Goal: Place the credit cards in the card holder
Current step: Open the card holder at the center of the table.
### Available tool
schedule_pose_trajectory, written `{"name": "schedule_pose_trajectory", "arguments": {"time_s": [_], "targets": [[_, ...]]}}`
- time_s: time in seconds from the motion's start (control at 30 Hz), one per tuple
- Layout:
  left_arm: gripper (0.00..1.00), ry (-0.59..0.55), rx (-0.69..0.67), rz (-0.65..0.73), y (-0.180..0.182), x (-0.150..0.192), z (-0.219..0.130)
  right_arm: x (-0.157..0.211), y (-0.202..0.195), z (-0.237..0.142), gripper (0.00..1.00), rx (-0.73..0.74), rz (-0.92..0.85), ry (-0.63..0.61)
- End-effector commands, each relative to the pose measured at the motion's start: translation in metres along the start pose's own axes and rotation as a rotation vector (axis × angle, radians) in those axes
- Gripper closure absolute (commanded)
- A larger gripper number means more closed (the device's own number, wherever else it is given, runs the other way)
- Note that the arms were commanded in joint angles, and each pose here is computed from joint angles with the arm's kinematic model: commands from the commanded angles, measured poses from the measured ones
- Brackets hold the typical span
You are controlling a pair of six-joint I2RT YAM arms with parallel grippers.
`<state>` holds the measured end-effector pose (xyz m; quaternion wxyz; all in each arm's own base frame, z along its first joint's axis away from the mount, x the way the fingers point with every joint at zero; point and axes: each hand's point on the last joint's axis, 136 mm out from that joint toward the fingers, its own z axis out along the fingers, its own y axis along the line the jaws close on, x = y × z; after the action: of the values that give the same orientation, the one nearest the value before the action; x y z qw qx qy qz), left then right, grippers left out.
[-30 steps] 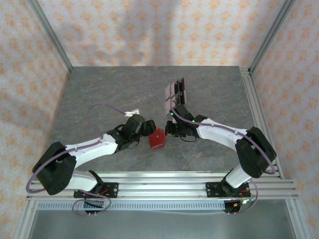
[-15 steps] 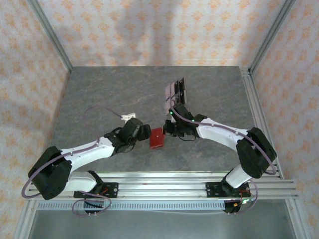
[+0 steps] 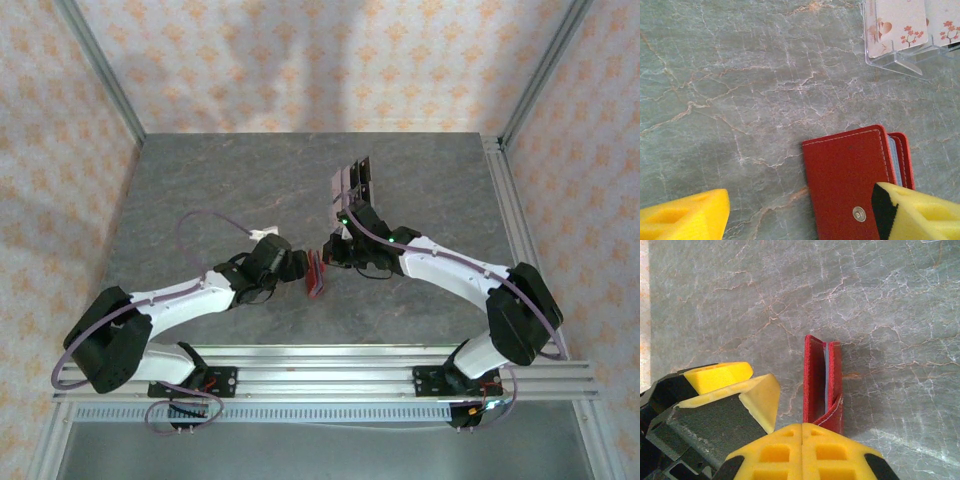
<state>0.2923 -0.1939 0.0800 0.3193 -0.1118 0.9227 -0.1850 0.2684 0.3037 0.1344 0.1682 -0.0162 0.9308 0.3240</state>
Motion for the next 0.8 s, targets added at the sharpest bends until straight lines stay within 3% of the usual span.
{"name": "schedule_pose_trajectory", "arguments": {"time_s": [0.0, 0.53, 0.77], "targets": [[0.24, -0.020, 0.030, 0.006, -0.012, -0.010, 0.000, -0.001, 0.006, -0.005, 1.00, -0.020, 0.002, -0.015], [0.24, 0.010, 0.046, 0.000, -0.022, -0.007, 0.014, -0.002, 0.008, -0.006, 1.00, -0.027, 0.001, -0.018], [0.25, 0.002, -0.032, -0.016, 0.002, 0.002, 0.014, 0.001, -0.005, -0.006, 1.00, 0.008, 0.010, -0.027]]}}
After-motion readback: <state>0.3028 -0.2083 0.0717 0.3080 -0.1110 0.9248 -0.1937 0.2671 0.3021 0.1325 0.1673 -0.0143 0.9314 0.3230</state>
